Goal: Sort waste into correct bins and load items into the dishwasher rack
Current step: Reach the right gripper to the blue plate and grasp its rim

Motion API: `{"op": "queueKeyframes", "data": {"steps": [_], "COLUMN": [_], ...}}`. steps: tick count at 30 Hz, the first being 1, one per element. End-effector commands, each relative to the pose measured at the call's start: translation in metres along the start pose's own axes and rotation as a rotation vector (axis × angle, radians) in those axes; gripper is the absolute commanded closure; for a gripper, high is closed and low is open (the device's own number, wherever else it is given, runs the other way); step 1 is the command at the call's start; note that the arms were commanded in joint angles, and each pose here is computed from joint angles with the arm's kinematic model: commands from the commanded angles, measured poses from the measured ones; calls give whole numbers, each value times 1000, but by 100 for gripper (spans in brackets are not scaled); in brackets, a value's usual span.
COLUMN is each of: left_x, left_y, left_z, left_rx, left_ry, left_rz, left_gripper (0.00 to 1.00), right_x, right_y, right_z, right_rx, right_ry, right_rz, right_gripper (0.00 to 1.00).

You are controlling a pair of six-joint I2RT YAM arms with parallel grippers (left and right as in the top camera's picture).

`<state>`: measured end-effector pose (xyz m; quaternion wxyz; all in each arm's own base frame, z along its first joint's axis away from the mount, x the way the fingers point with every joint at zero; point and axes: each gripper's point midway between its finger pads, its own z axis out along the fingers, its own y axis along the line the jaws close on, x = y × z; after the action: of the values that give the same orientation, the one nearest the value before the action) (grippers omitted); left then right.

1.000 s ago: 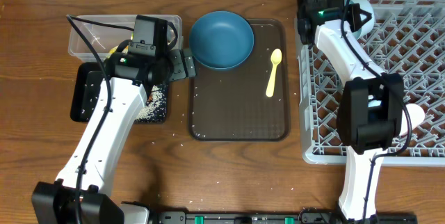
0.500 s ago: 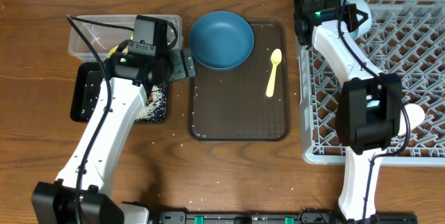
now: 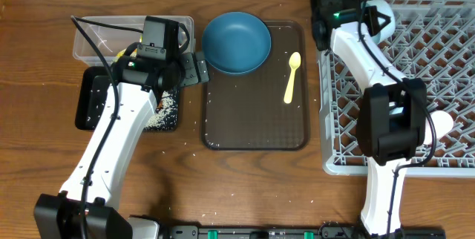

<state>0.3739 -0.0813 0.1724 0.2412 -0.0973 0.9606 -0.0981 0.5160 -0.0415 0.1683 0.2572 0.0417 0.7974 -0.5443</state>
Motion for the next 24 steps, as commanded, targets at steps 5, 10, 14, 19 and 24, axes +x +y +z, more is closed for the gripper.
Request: {"op": "queueKeyframes", "data": {"steps": [5,10,14,19,24], "left_x": [-6,-6,-6,-6,-6], "left_y": [-1,-1,-1,0,-1], "left_z": [-4,-4,-4,-4,-4], "left_rx": [0,0,0,0,0], "left_ry": [-18,-18,-18,-18,-18], "left_rz": [0,0,0,0,0], "left_gripper": [4,4,4,4,3], "right_x": [-6,-9,-9,-9,-13], "right_y": [40,45,46,46,40], "right_z": [-40,-51,-53,-53,-57], "right_rx": [-102,-113,-114,-114,-144], "right_ry": [-69,-89,-91,-92,-99], "right_rz": [-46,-53,-54,-54,-31], "right_gripper": [77,64,57,51,46]}}
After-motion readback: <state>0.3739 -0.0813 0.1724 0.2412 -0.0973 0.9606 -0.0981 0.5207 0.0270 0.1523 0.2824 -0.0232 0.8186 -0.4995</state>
